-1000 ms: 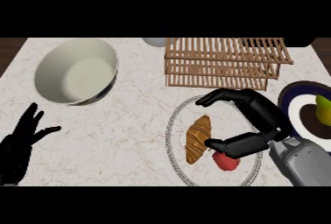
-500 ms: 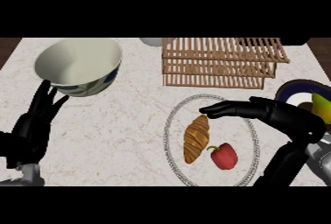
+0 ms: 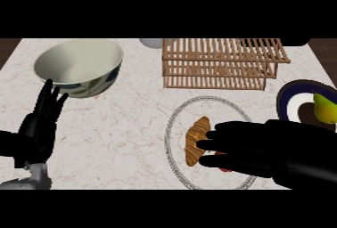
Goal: Pick the bell pepper from the placemat and place it in the tiered shelf
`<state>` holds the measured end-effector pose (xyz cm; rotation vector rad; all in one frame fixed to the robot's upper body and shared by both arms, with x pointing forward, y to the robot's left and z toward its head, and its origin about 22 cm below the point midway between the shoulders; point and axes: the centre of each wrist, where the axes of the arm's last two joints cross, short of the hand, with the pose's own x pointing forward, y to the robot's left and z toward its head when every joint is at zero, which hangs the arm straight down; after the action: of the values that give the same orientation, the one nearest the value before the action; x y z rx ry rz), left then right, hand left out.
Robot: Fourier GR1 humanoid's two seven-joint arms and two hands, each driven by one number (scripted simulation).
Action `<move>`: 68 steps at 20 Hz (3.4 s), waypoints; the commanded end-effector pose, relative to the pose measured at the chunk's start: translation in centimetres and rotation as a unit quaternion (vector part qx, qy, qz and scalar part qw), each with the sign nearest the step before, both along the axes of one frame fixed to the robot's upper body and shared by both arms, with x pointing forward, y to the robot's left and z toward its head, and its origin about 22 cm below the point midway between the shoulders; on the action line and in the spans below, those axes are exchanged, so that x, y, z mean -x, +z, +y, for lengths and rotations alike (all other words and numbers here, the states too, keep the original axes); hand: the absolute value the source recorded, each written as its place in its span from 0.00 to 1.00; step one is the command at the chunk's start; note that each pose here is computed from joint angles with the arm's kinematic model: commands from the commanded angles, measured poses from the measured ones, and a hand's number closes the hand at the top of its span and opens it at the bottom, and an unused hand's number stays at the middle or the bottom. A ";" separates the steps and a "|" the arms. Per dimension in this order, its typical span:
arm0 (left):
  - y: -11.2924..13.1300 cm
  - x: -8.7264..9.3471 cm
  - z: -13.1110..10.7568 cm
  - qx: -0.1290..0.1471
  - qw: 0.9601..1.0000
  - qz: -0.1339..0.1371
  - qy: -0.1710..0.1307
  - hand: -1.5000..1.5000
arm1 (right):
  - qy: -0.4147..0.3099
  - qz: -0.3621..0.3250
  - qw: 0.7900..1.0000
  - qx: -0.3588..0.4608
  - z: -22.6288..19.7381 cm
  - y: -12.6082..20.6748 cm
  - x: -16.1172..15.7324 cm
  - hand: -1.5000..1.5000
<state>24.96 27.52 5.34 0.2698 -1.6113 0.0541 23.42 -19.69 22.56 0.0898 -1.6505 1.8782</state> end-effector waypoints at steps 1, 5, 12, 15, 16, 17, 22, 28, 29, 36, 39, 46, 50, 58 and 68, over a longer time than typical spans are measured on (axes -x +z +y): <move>-0.1 -0.6 0.4 0.009 1.000 0.011 0.006 0.50 | -0.013 -0.105 0.991 0.081 1.2 1.0 4.0 0.00; -0.9 0.3 1.4 0.001 1.000 0.004 -0.001 0.50 | -0.068 -0.122 0.983 0.119 2.0 -1.4 6.3 0.00; 1.9 -0.8 0.4 0.005 1.000 0.011 -0.004 0.50 | -0.097 -0.188 0.961 0.175 4.1 -4.2 8.1 0.00; 0.4 -1.1 -2.3 -0.004 1.000 -0.005 -0.001 0.50 | -0.115 -0.223 0.944 0.213 4.8 -6.2 7.7 0.00; 0.9 -0.8 -0.9 0.003 1.000 0.012 -0.016 0.50 | -0.118 -0.235 0.935 0.236 6.0 -7.5 7.3 0.00; 0.3 0.2 -0.7 0.003 1.000 0.009 -0.015 0.50 | -0.130 -0.239 0.928 0.255 6.2 -7.1 7.5 0.00; 0.3 -0.8 0.9 0.011 1.000 -0.001 -0.008 0.50 | -0.136 -0.225 0.936 0.233 5.3 -8.9 5.8 0.00; 0.1 -0.3 1.3 0.004 1.000 0.001 -0.012 0.50 | -0.130 -0.222 0.940 0.223 4.9 -13.0 4.8 0.00; 0.1 -1.5 -1.3 0.001 1.000 0.006 -0.017 0.50 | -0.137 -0.210 0.940 0.230 4.0 -11.8 3.1 0.00; 1.0 -0.9 -0.5 0.002 1.000 -0.005 -0.016 0.50 | -0.139 -0.214 0.937 0.238 2.8 -14.7 1.9 0.00; -0.7 -0.6 -1.2 0.007 1.000 0.013 -0.007 0.50 | -0.140 -0.214 0.940 0.227 1.4 -13.7 2.0 0.00; 1.3 0.3 -1.8 0.006 1.000 0.001 -0.010 0.50 | -0.119 -0.203 0.949 0.209 4.5 -16.4 0.6 0.00; 0.3 0.0 -1.0 0.012 1.000 0.006 -0.016 0.50 | -0.123 -0.201 0.948 0.213 4.0 -17.5 1.2 0.00; 1.4 -1.3 -0.5 0.005 1.000 0.007 -0.007 0.50 | -0.107 -0.195 0.941 0.255 3.0 -19.7 1.2 1.00; 0.5 -1.3 -1.3 0.003 1.000 0.007 -0.012 0.50 | -0.149 -0.232 0.942 0.191 5.2 -20.8 -0.2 1.00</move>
<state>26.02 26.58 6.06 0.2436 -1.6075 0.0389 23.87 -15.86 3.61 -0.7918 -1.5082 2.1565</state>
